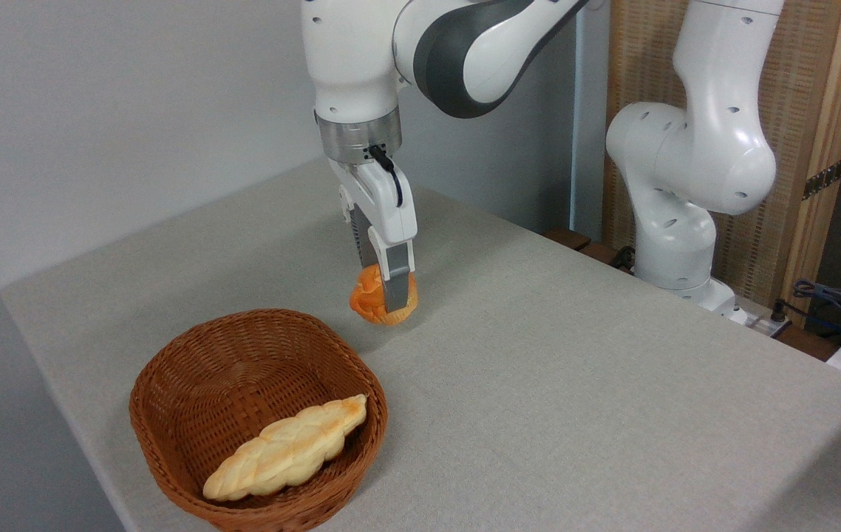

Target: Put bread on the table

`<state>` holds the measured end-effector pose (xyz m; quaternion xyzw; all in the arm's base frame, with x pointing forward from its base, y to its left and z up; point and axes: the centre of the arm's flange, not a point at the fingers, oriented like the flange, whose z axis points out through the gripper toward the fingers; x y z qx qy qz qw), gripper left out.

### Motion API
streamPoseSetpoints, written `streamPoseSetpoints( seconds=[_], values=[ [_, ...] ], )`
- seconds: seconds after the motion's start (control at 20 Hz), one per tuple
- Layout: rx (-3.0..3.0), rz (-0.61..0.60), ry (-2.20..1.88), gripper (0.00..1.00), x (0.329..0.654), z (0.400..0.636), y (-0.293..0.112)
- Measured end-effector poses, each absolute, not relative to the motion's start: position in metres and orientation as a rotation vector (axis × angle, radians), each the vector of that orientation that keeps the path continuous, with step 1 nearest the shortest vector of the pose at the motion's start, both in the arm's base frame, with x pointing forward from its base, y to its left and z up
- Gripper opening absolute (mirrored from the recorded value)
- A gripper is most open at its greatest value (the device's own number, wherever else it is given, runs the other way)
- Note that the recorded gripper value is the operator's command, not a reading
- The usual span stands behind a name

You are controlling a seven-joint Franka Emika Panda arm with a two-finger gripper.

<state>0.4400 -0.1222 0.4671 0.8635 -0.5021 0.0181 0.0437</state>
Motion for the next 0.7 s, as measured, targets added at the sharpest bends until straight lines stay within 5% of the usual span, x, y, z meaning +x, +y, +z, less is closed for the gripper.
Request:
streamPoseSetpoints(
  seconds=[0.7],
  values=[
    [2.656,0.106,-1.525,1.0,0.444,0.482,-0.117]
  ],
)
